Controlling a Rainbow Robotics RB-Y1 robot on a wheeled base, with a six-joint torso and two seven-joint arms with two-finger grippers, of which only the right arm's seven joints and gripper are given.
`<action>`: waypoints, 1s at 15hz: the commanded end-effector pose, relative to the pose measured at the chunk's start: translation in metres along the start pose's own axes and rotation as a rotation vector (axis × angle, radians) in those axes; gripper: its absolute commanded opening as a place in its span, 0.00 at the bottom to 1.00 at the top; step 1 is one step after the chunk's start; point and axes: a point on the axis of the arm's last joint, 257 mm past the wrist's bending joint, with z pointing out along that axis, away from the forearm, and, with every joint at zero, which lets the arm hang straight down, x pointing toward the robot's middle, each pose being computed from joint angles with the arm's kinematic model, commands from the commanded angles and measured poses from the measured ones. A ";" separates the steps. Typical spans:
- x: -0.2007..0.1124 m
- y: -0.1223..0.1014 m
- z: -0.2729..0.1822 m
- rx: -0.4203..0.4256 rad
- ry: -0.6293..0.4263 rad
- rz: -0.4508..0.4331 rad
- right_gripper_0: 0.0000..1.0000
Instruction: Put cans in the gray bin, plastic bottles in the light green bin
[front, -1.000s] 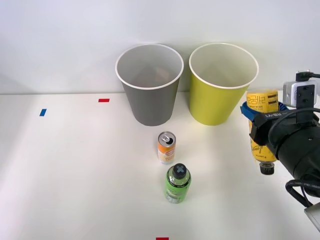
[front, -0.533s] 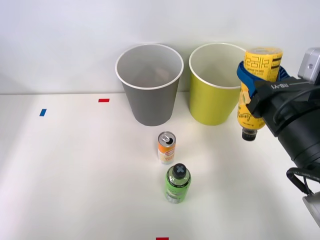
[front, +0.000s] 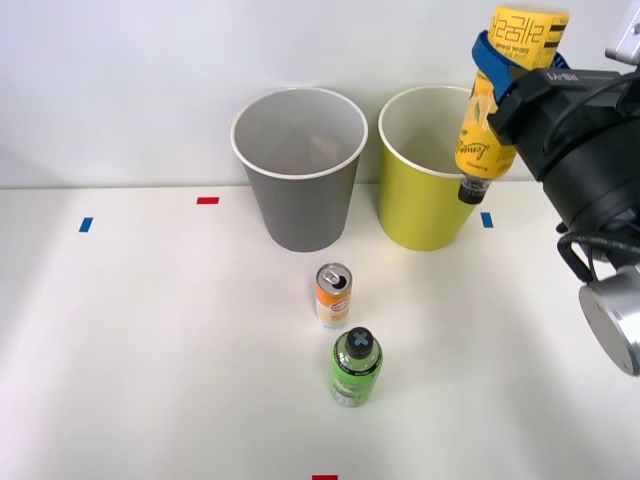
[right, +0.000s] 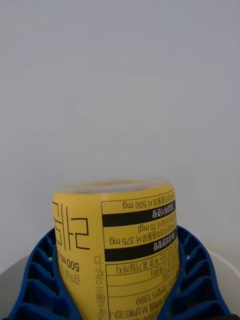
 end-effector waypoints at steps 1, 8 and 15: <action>-0.014 -0.016 0.027 0.016 -0.046 0.032 0.00; 0.005 -0.037 0.112 0.034 -0.049 -0.004 0.00; 0.028 -0.032 0.139 0.006 -0.039 -0.045 0.01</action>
